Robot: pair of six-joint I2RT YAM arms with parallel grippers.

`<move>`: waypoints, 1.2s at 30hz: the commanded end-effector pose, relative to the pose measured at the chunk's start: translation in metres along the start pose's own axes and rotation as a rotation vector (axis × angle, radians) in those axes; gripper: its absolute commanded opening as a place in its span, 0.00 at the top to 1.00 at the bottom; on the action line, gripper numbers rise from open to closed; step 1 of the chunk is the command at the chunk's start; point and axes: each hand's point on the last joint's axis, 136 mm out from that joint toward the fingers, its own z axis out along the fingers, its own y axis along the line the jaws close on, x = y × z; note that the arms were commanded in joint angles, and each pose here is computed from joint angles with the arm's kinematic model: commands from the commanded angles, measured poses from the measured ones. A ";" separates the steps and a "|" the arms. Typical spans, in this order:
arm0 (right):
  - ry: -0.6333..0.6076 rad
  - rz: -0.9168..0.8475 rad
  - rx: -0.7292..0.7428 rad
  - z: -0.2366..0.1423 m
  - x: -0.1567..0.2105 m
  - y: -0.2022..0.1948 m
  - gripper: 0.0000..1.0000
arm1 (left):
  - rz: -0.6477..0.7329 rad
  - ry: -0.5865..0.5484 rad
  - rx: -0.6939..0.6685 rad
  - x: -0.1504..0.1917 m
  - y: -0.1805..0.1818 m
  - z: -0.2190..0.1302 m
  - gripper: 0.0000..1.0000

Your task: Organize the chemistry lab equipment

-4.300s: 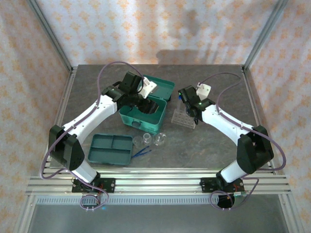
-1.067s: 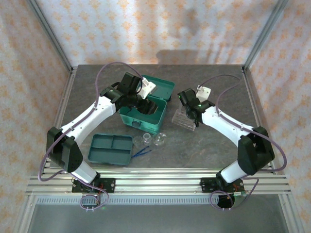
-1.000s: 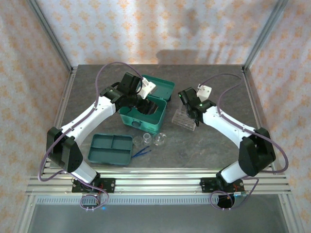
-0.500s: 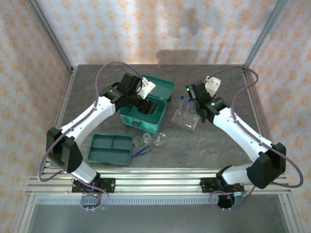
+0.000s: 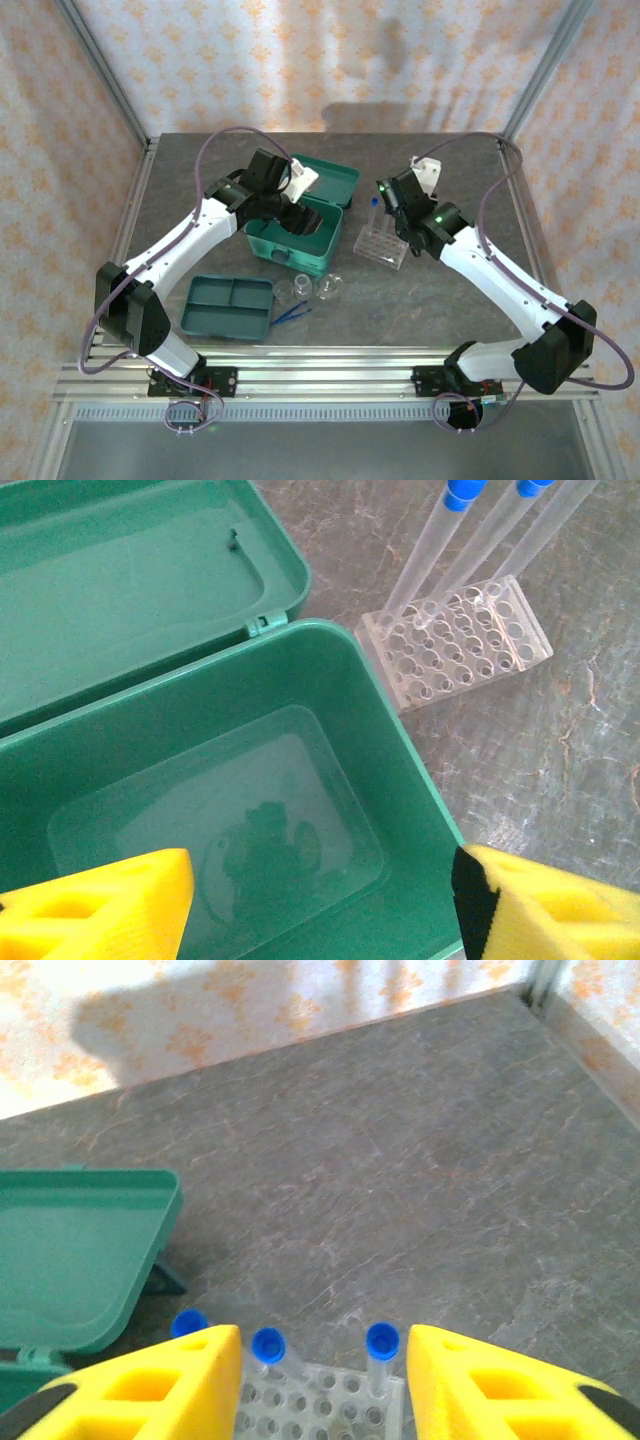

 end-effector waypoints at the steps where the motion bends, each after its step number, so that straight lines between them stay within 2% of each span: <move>1: -0.009 -0.061 -0.050 -0.013 -0.003 0.011 0.48 | 0.035 -0.031 -0.056 -0.004 0.009 -0.017 0.28; 7: 0.027 -0.089 -0.128 -0.017 0.010 0.026 0.37 | 0.065 -0.021 -0.089 0.002 0.014 -0.024 0.24; 19: 0.085 -0.282 -0.212 -0.032 0.052 0.060 0.36 | 0.066 0.018 -0.177 0.027 0.052 -0.045 0.22; 28: 0.181 -0.456 -0.293 -0.048 0.102 0.089 0.42 | 0.019 0.057 -0.235 0.064 0.074 -0.057 0.22; 36: 0.265 -0.555 -0.355 -0.061 0.144 0.108 0.49 | 0.033 0.109 -0.243 0.087 0.074 -0.055 0.23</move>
